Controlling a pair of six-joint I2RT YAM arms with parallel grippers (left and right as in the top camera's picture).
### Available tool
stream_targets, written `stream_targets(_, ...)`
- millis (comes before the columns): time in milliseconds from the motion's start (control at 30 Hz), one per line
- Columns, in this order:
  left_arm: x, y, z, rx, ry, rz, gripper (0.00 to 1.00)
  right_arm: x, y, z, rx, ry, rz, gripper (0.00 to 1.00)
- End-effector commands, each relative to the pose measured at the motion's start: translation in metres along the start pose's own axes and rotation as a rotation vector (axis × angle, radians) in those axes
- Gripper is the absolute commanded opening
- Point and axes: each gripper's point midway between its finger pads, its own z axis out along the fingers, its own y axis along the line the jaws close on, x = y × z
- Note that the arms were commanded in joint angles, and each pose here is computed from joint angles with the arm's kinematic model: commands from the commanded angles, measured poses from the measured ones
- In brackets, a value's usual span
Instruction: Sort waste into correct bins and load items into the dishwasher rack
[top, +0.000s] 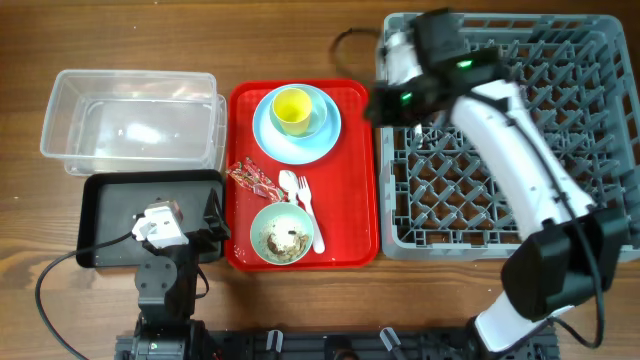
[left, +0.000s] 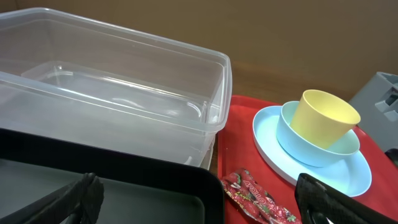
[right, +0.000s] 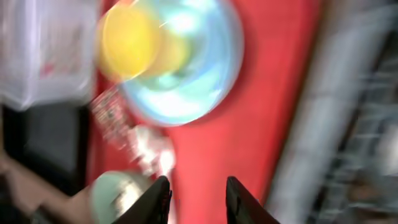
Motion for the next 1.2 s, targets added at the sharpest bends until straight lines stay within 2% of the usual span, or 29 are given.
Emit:
stream_targets(0, 0.000, 0.003, 0.000, -0.015, -0.005, 0.016, 1.00, 0.045, 0.036, 0.026, 0.058, 0.099, 0.046, 0.24)
stream_targets(133, 0.000, 0.003, 0.000, -0.015, -0.005, 0.016, 1.00, 0.094, 0.050, 0.056, 0.204, 0.162, -0.003, 0.17)
stream_targets(200, 0.000, 0.003, 0.000, -0.015, -0.005, 0.016, 1.00, 0.112, 0.050, 0.061, 0.291, 0.171, -0.043, 0.04)
stream_targets(433, 0.000, 0.003, 0.000, -0.015, -0.005, 0.016, 1.00, 0.186, 0.040, 0.081, 0.427, 0.296, -0.086, 0.04)
stream_targets(567, 0.000, 0.003, 0.000, -0.015, -0.005, 0.016, 1.00, 0.214, 0.047, 0.093, 0.346, 0.382, -0.082, 0.06)
stream_targets(700, 0.000, 0.003, 0.000, -0.015, -0.005, 0.016, 1.00, 0.217, 0.064, 0.098, 0.256, 0.401, -0.067, 0.06)
stream_targets(833, 0.000, 0.003, 0.000, -0.015, -0.005, 0.016, 1.00, 0.216, 0.066, 0.100, 0.260, 0.389, -0.012, 0.06)
stream_targets(1167, 0.000, 0.003, 0.000, -0.015, -0.005, 0.016, 1.00, 0.208, 0.082, 0.107, 0.182, 0.357, -0.015, 0.11)
